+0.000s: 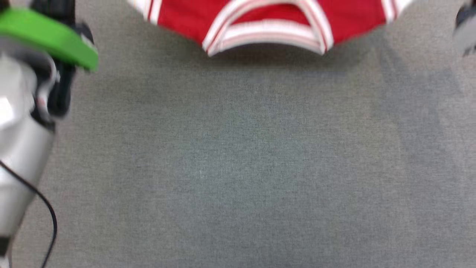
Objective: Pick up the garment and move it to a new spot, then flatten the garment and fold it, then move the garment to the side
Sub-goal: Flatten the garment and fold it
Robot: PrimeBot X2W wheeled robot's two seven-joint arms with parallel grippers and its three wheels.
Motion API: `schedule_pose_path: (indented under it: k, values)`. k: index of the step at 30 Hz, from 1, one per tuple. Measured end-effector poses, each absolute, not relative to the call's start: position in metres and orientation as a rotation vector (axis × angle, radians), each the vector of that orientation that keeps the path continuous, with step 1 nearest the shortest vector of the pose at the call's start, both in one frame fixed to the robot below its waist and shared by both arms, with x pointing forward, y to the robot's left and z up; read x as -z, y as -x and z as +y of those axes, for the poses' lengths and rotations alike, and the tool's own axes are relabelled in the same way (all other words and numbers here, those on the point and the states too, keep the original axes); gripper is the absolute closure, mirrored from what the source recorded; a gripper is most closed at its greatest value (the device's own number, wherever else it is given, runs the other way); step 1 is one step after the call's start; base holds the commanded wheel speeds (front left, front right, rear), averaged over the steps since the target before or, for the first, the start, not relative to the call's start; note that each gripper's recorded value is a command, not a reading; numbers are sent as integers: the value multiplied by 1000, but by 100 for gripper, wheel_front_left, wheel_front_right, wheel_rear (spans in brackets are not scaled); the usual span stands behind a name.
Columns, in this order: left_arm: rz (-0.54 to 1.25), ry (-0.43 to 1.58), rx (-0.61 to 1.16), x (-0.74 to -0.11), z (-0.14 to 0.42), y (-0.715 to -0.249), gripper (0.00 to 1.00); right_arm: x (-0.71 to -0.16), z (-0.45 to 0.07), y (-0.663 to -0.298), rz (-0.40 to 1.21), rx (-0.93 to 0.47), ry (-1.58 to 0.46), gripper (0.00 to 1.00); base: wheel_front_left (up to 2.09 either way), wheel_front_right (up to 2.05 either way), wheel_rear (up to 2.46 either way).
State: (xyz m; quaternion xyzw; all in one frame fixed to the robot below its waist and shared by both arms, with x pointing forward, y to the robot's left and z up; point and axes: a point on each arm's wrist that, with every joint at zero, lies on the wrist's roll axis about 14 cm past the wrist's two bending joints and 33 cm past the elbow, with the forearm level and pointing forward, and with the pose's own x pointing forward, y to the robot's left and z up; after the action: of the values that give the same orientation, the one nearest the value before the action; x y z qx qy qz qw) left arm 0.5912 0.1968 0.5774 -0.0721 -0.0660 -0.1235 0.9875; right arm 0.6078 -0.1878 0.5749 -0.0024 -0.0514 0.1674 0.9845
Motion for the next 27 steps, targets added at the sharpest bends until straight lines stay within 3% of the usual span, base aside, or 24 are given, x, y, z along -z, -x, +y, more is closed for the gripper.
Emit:
schedule_pose_path:
  k: [13, 27]
  values:
    - [153, 258, 84, -481, 226, -434, 100, -462, -216, -460, 225, -293, -89, 100, 0, 0, 0]
    - [332, 307, -29, -430, 236, -333, 100, -410, -235, -341, 444, -221, -160, 100, 0, 0, 0]
